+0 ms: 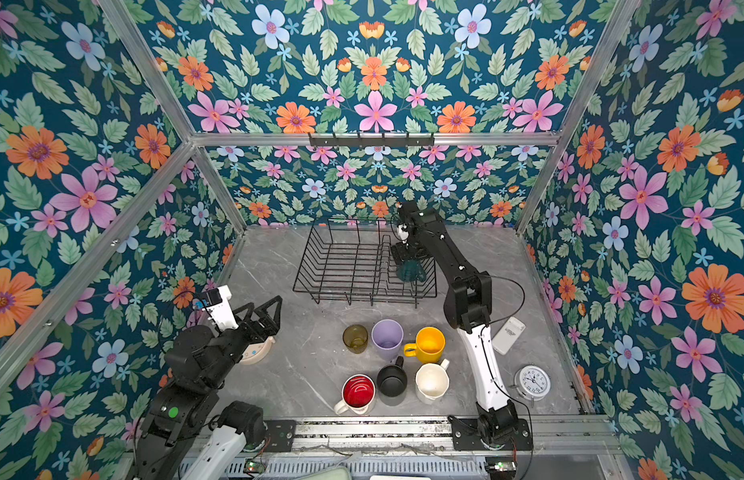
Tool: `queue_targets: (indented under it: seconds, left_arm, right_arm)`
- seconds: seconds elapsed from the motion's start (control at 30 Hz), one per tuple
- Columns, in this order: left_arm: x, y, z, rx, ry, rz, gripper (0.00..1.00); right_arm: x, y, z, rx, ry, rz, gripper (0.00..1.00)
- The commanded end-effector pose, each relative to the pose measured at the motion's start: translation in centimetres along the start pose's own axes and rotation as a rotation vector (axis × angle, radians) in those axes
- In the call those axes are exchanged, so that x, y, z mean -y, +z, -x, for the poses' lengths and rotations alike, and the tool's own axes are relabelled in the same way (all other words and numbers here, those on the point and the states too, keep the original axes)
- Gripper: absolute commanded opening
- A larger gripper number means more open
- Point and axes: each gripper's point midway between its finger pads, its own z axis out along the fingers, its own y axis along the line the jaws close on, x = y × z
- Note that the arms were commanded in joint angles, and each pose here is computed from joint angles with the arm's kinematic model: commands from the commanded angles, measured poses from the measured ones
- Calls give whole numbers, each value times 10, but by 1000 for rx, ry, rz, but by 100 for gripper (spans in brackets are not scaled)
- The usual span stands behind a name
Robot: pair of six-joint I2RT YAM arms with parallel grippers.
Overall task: Load the cups into the dish rack
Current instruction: 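Open the right gripper and release the green mug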
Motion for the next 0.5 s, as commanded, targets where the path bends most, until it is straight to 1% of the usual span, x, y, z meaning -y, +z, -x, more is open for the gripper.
queue_targets:
  seconds: [0.0, 0.13, 0.27, 0.37, 0.47]
  left_arm:
    - [-2, -1, 3, 9, 9, 12, 100]
    - [-2, -2, 2, 1, 7, 18, 100]
    - [-2, -3, 2, 2, 1, 17, 100]
    - [-2, -4, 2, 0, -2, 16, 99]
    - [-2, -4, 2, -4, -11, 18, 99]
  right_arm:
    - [0, -15, 4, 33, 7, -5, 89]
    - [0, -40, 7, 88, 23, -2, 89]
    - [-7, -71, 3, 165, 57, 29, 89]
    - [-12, -94, -8, 233, 72, 44, 89]
    - [-16, -114, -27, 291, 103, 65, 89]
